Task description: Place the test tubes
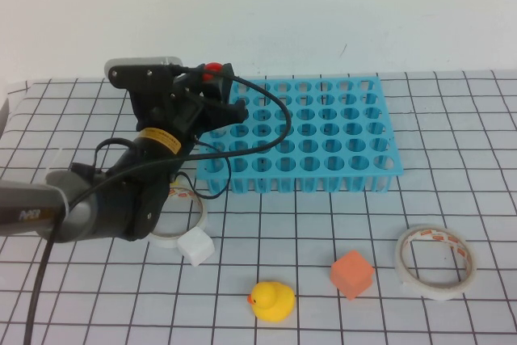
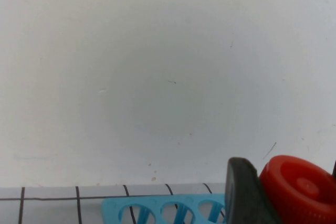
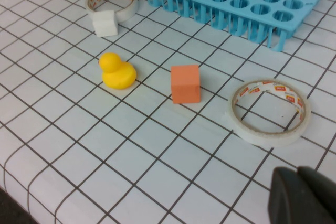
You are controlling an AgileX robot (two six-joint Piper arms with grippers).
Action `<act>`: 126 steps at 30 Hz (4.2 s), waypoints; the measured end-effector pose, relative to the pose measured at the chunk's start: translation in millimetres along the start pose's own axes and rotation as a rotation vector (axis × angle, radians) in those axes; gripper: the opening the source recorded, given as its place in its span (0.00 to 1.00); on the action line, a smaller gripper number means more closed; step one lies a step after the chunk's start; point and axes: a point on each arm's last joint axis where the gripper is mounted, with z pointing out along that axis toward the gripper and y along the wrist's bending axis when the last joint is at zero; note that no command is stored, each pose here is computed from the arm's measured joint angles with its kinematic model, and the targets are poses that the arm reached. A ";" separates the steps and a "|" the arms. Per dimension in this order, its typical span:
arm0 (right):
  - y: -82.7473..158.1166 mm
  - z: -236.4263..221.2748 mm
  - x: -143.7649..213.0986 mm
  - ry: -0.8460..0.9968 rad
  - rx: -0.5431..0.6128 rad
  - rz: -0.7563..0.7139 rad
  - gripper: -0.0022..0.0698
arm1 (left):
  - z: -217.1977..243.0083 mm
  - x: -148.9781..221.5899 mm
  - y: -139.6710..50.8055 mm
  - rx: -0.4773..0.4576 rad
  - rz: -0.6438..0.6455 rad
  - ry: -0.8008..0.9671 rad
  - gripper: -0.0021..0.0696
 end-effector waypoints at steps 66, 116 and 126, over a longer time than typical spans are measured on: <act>0.0 0.0 0.0 0.000 0.000 0.000 0.03 | 4.9 17.6 11.0 -0.036 -0.029 -0.038 0.42; 0.0 0.0 0.0 0.000 0.000 0.000 0.03 | -3.4 56.6 18.2 -0.008 0.125 0.155 0.68; 0.0 0.0 0.0 0.000 0.000 0.000 0.03 | -5.9 22.6 41.5 -0.070 0.153 0.141 0.71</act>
